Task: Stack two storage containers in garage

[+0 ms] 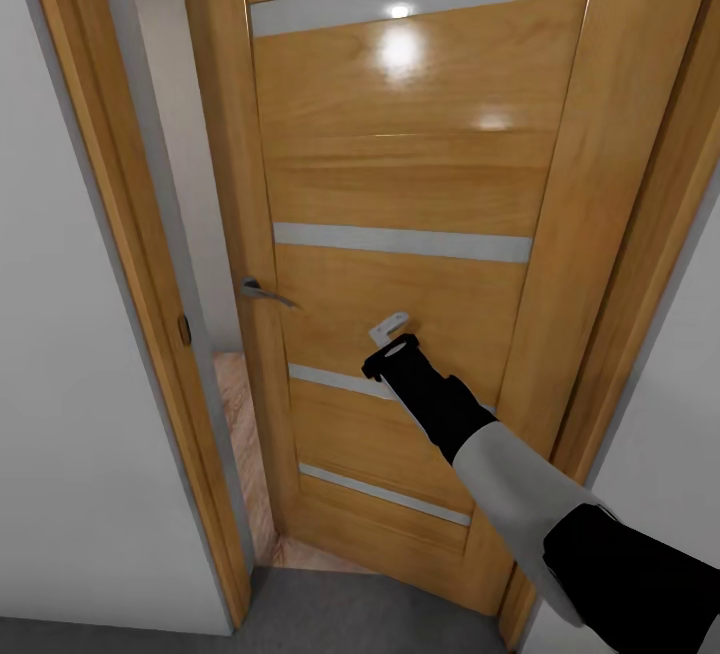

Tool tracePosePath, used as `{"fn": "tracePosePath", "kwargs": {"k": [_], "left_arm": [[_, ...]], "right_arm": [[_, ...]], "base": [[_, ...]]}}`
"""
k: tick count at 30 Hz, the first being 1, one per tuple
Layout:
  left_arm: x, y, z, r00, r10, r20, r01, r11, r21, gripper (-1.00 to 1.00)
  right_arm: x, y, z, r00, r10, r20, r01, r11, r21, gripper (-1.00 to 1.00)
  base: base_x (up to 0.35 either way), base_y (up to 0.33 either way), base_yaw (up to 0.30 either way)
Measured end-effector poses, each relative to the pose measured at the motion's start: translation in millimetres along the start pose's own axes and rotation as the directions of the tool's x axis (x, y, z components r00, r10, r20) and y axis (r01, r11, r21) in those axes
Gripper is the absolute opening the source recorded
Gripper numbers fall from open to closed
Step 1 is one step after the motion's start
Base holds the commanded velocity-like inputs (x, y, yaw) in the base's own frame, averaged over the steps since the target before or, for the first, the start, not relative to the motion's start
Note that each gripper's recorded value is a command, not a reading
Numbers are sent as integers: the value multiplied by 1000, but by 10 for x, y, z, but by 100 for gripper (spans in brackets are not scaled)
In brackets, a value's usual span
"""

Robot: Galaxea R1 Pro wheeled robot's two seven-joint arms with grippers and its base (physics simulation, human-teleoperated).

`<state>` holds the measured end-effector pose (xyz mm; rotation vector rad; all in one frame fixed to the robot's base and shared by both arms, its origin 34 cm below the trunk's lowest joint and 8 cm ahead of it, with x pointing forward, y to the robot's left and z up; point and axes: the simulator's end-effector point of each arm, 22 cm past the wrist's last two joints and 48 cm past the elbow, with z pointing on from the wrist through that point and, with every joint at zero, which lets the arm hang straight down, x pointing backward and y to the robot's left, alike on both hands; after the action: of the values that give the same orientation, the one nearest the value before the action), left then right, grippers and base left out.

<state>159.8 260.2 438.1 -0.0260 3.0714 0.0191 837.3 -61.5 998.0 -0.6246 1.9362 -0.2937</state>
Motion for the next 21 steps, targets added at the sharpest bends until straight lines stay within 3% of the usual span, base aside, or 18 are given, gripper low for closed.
{"fn": "tracePosePath", "kwargs": {"k": [3, 6, 21], "left_arm": [[2, 9, -1, 1000, 5, 0, -5, 1000, -1, 100], [1, 10, 0, 1000, 6, -1, -6, 1000, -1, 100], [-9, 7, 1, 1000, 6, 2, -6, 1000, -1, 100]], "right_arm": [[-1, -40, -5, 1000, 21, 2, -21, 1000, 22, 100], [10, -174, -9, 1000, -9, -4, 9, 996, 86, 100], [18, -180, -9, 1000, -13, -7, 14, 996, 93, 100]], "base": [[273, 0, 0], [110, 0, 0], [8, 0, 0]]}}
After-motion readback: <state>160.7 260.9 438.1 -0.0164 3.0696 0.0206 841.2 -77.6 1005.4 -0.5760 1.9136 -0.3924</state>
